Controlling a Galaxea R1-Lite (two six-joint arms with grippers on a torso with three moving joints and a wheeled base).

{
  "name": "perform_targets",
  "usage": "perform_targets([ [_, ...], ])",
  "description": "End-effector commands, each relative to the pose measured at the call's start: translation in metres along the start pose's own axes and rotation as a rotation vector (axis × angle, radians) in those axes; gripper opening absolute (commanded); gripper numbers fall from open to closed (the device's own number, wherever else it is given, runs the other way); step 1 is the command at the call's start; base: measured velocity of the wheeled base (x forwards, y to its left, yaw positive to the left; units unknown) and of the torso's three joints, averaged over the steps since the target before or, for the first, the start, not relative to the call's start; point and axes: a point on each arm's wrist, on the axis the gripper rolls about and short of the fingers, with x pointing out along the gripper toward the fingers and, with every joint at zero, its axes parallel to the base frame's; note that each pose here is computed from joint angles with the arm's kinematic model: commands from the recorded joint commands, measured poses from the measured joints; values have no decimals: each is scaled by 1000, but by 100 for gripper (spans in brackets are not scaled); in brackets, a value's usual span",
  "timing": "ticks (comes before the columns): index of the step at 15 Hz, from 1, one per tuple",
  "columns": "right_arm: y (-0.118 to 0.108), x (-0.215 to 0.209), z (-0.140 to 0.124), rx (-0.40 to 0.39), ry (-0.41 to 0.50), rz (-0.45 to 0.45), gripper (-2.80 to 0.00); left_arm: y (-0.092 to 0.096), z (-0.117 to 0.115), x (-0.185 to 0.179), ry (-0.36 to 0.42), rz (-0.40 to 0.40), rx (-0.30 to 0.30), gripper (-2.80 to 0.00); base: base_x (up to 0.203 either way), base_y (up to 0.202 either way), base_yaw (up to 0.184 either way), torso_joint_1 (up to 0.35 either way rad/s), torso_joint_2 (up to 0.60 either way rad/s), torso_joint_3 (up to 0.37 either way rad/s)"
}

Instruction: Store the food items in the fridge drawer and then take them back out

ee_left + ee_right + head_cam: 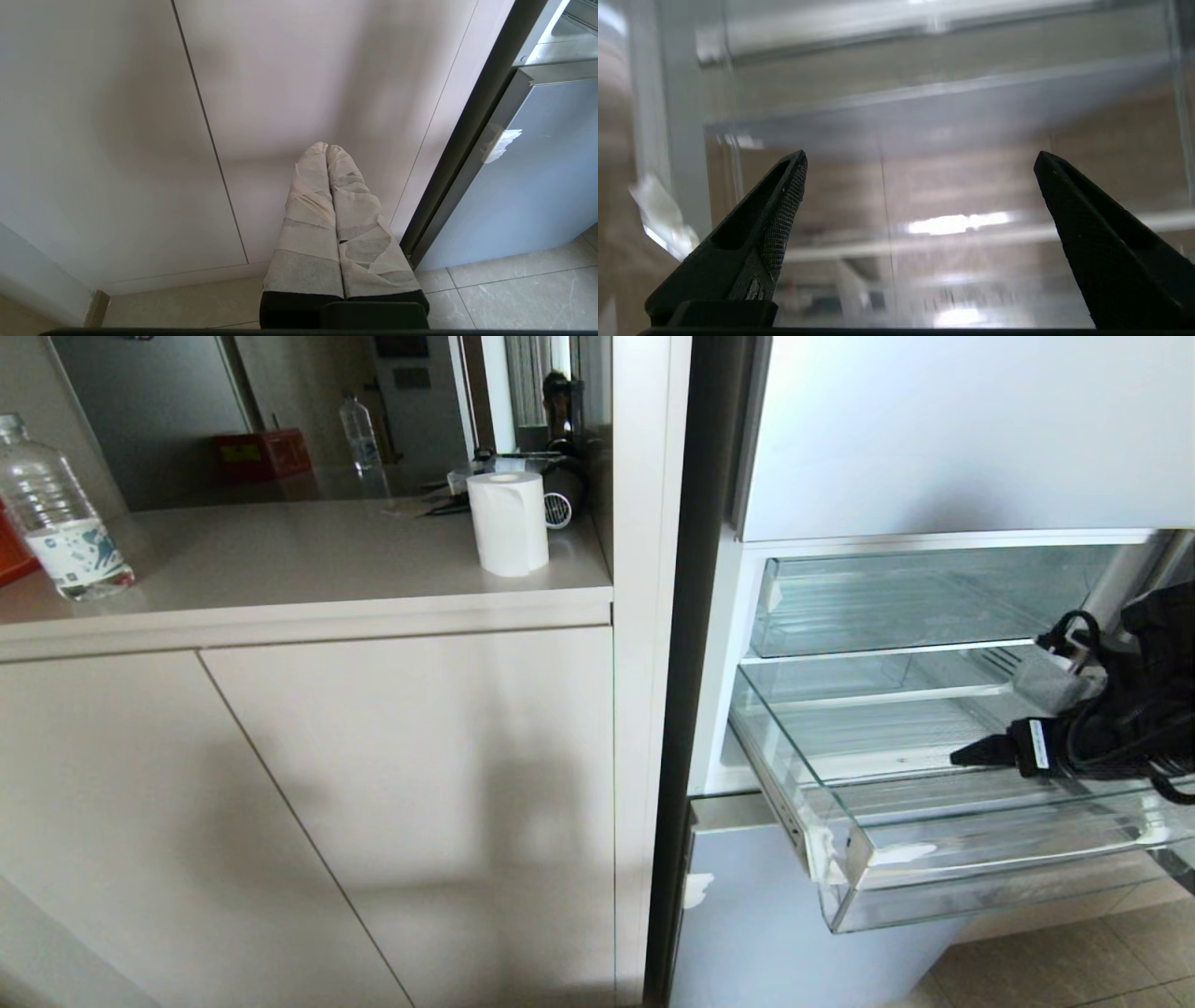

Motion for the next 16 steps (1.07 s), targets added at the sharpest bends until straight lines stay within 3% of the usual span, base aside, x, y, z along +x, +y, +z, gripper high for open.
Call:
perform_targets([
  [1, 2, -6, 1, 3, -76, 5, 0, 0, 0, 0, 2, 1, -1, -280, 0, 0, 0, 0, 0, 0],
  [6, 21, -112, -26, -11, -304, 24, 0, 0, 0, 0, 2, 1, -1, -280, 0, 0, 0, 0, 0, 0],
  [10, 36, -187, -88, -25, -494, 80, 0, 0, 0, 0, 2, 1, 0, -280, 0, 0, 0, 0, 0, 0],
  [16, 42, -212, -187, -35, -615, 94, 0, 0, 0, 0, 2, 1, -2, -280, 0, 0, 0, 0, 0, 0],
])
